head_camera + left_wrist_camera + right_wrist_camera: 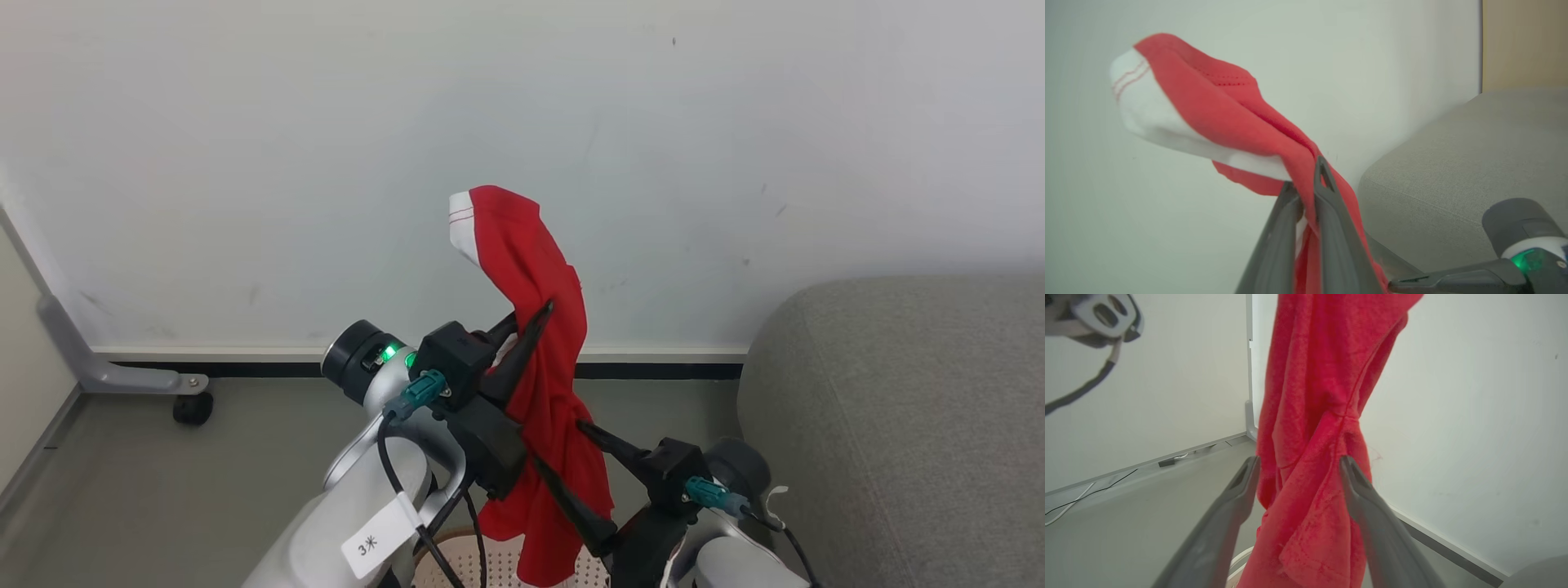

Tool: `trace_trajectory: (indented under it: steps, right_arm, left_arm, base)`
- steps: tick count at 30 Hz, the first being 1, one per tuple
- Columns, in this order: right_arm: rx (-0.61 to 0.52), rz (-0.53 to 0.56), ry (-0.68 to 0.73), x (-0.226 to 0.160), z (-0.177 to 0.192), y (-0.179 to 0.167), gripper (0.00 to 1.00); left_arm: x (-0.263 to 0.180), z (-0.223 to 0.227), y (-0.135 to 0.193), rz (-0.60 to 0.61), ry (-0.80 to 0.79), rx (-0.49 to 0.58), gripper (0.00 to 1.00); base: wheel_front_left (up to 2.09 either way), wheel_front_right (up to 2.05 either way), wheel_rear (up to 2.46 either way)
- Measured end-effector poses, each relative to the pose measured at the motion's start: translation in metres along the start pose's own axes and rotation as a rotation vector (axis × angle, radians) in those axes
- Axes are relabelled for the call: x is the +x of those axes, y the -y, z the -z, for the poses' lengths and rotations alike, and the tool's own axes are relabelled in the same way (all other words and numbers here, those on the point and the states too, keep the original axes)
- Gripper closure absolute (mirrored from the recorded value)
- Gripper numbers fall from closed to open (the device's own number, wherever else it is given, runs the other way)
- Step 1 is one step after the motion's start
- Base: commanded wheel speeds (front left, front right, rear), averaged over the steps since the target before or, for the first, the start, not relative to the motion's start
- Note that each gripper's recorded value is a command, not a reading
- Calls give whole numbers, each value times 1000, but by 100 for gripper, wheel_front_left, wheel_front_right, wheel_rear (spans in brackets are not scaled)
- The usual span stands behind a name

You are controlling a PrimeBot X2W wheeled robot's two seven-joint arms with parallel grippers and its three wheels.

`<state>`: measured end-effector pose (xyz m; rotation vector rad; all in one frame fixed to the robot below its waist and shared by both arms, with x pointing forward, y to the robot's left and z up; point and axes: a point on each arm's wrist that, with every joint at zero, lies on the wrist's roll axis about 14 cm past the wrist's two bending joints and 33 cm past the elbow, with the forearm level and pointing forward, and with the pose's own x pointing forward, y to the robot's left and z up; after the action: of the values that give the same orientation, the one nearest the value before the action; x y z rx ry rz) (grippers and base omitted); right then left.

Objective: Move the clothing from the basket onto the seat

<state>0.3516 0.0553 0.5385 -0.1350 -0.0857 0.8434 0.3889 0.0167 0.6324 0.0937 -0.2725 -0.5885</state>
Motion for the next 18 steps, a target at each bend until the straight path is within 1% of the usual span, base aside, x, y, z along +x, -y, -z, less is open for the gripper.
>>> trace_trajectory:
  steps: [4,11,15,16,17,18]
  right_arm:
    - [18,-10,-10,6,1,1,0]
    - [60,-7,-64,8,17,2,0]
    - [70,-14,-86,11,22,2,0]
    - [69,-17,-84,12,21,2,2]
    - [69,-20,-84,14,20,2,50]
    - [73,-24,-82,15,18,2,60]
  left_arm:
    - [0,-6,3,10,15,-19,100]
    - [0,-12,12,39,28,-28,100]
    - [0,-17,14,43,41,-56,100]
    - [0,-18,13,42,43,-63,100]
    - [0,-19,14,43,48,-68,100]
    - [0,-21,14,44,52,-71,100]
  base:
    - [0,0,0]
    - [0,0,0]
    - [0,0,0]
    - [0,0,0]
    - [0,0,0]
    - [0,0,0]
